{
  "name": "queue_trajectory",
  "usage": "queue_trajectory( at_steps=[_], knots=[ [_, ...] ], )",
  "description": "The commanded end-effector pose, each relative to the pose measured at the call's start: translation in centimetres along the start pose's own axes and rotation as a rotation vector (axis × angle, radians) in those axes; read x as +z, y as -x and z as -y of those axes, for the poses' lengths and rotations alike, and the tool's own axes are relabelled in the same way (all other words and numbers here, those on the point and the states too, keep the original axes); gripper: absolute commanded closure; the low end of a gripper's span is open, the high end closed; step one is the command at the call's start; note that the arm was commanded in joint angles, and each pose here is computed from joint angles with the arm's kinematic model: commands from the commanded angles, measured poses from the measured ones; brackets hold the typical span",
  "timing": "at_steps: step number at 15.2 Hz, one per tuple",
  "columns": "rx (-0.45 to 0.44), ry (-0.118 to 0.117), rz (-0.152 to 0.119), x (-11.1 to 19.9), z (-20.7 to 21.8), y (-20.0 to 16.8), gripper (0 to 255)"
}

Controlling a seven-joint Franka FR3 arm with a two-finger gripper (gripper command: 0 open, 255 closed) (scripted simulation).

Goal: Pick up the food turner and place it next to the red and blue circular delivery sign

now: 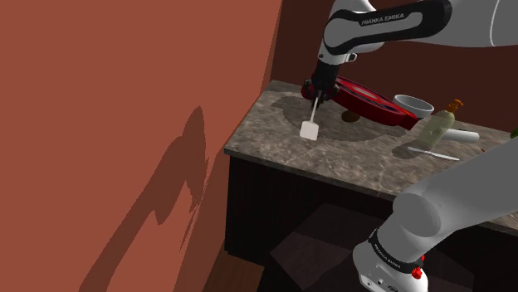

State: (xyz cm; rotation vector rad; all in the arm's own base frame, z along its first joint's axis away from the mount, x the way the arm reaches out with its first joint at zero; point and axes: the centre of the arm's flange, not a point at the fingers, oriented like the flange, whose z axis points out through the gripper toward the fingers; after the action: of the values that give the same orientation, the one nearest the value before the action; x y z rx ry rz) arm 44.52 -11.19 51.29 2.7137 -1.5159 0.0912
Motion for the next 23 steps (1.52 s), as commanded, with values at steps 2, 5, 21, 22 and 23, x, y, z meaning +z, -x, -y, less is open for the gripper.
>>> queue_trajectory(
  at_steps=[2, 5, 21, 22, 23],
  knots=[
    [0.0, 0.0, 0.0, -1.6, 0.0, 0.0, 255],
    [0.0, 0.0, 0.0, -3.2, 0.0, -0.1, 255],
    [0.0, 0.0, 0.0, -7.7, -9.0, -2.6, 255],
    [0.0, 0.0, 0.0, -7.7, -10.2, -2.9, 255],
    [0.0, 0.0, 0.0, -7.7, -11.5, -3.2, 255]
  ],
)
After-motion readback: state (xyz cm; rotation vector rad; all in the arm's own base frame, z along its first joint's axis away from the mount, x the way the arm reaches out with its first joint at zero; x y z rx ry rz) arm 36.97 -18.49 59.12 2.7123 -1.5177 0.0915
